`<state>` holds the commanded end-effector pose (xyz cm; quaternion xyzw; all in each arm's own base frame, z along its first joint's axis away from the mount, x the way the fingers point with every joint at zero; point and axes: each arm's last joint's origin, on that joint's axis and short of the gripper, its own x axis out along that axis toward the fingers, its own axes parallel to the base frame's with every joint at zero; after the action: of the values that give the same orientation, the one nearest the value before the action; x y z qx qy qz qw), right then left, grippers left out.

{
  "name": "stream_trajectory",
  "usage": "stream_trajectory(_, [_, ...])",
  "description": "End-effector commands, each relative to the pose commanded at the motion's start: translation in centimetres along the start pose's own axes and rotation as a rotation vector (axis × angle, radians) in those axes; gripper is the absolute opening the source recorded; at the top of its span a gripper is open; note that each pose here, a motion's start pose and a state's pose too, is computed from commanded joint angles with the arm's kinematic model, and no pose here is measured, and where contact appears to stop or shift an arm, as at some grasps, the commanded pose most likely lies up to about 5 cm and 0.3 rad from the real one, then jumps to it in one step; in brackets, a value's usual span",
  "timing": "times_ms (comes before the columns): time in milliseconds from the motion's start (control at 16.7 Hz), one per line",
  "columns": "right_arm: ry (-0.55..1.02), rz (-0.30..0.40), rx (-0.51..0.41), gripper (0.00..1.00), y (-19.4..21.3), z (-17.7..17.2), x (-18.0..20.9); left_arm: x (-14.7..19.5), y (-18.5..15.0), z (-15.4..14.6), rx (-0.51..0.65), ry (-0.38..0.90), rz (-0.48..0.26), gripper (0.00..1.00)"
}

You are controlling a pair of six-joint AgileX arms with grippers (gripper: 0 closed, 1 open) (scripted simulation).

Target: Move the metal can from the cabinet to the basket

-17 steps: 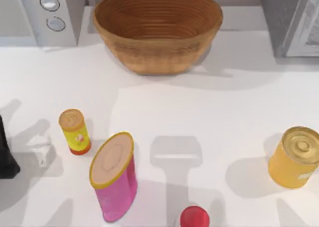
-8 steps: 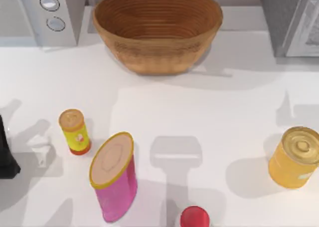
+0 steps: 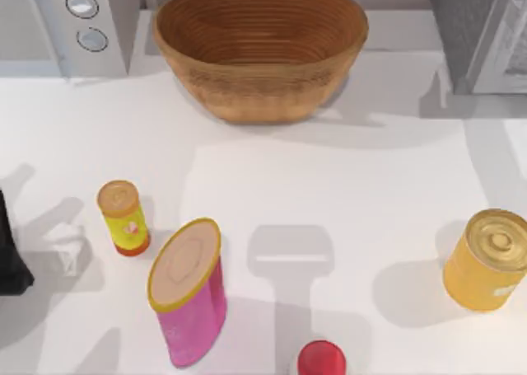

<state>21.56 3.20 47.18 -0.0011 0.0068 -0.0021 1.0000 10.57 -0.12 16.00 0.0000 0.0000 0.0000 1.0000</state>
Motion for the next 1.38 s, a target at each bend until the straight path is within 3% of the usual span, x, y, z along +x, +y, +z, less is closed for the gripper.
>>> stream_trajectory(300, [-0.013,0.003,0.002,1.0,1.3,3.5,3.5,0.0,0.0,0.0,0.0,0.0,0.0,1.0])
stream_trajectory(840, [-0.02,0.001,0.004,1.0,1.9,4.0,4.2,0.0,0.0,0.0,0.0,0.0,0.0,1.0])
stream_trajectory(1380, [-0.023,-0.013,0.003,1.0,8.9,3.6,7.4,0.0,0.0,0.0,0.0,0.0,0.0,1.0])
